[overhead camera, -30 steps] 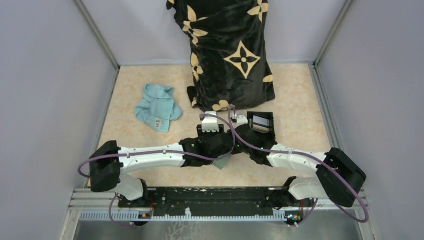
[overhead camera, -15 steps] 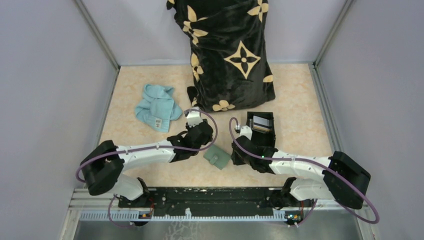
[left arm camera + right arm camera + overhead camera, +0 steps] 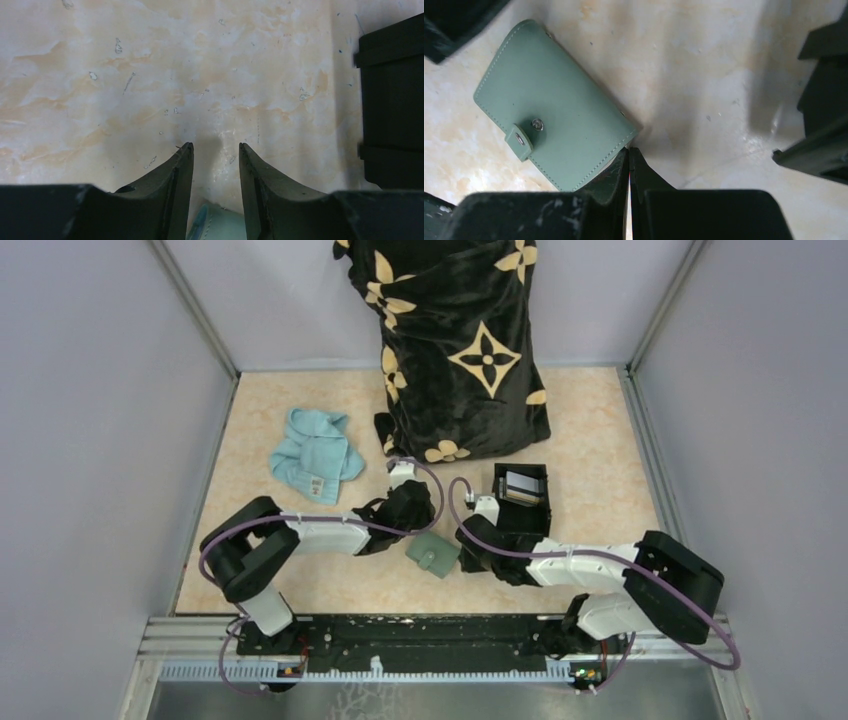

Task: Put the credit cards into the card holder
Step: Adjust the card holder at the center of the board.

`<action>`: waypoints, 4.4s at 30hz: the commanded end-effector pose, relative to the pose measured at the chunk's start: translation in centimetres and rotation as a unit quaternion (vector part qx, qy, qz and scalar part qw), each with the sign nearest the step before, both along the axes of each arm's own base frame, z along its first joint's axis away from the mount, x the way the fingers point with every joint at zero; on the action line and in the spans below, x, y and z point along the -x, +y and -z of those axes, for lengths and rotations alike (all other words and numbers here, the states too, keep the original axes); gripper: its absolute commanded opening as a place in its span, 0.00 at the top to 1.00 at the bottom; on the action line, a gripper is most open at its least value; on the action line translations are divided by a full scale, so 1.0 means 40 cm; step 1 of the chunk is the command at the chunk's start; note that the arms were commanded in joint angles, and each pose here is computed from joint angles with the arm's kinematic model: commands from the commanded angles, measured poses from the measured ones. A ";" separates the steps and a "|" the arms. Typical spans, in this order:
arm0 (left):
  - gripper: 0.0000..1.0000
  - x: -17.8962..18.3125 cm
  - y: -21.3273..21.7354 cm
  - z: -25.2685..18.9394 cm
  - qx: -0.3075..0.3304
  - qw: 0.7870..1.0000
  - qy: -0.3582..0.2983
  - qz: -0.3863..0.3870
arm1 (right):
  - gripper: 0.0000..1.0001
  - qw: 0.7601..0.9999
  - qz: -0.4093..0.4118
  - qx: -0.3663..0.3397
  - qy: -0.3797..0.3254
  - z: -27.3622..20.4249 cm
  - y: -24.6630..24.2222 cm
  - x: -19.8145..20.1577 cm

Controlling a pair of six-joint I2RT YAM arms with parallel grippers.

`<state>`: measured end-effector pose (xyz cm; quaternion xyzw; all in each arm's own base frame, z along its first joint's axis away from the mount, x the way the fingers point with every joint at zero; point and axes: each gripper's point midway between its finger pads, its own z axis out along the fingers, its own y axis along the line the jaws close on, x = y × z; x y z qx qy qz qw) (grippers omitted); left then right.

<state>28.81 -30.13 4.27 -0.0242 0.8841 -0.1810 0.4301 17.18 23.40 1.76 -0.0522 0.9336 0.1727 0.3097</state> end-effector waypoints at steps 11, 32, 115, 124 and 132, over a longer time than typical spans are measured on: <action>0.59 0.034 -0.006 0.056 0.022 0.997 0.053 0.045 | 0.98 1.000 -0.003 -0.022 -0.022 -0.032 0.045 -0.089; 0.60 0.225 0.257 0.101 0.003 0.987 0.142 -0.077 | 0.98 0.994 -0.092 -0.052 -0.013 -0.037 0.279 -0.216; 0.59 0.356 0.222 0.101 0.034 0.985 0.139 -0.094 | 0.77 0.998 -0.051 -0.002 -0.043 -0.102 0.189 -0.038; 0.60 0.365 0.226 0.119 0.024 0.985 0.147 -0.090 | 0.64 0.996 -0.037 -0.079 -0.029 -0.103 0.182 -0.027; 0.61 0.371 0.232 0.123 0.024 0.984 0.150 -0.088 | 0.50 0.983 -0.037 -0.180 0.002 -0.074 0.182 -0.010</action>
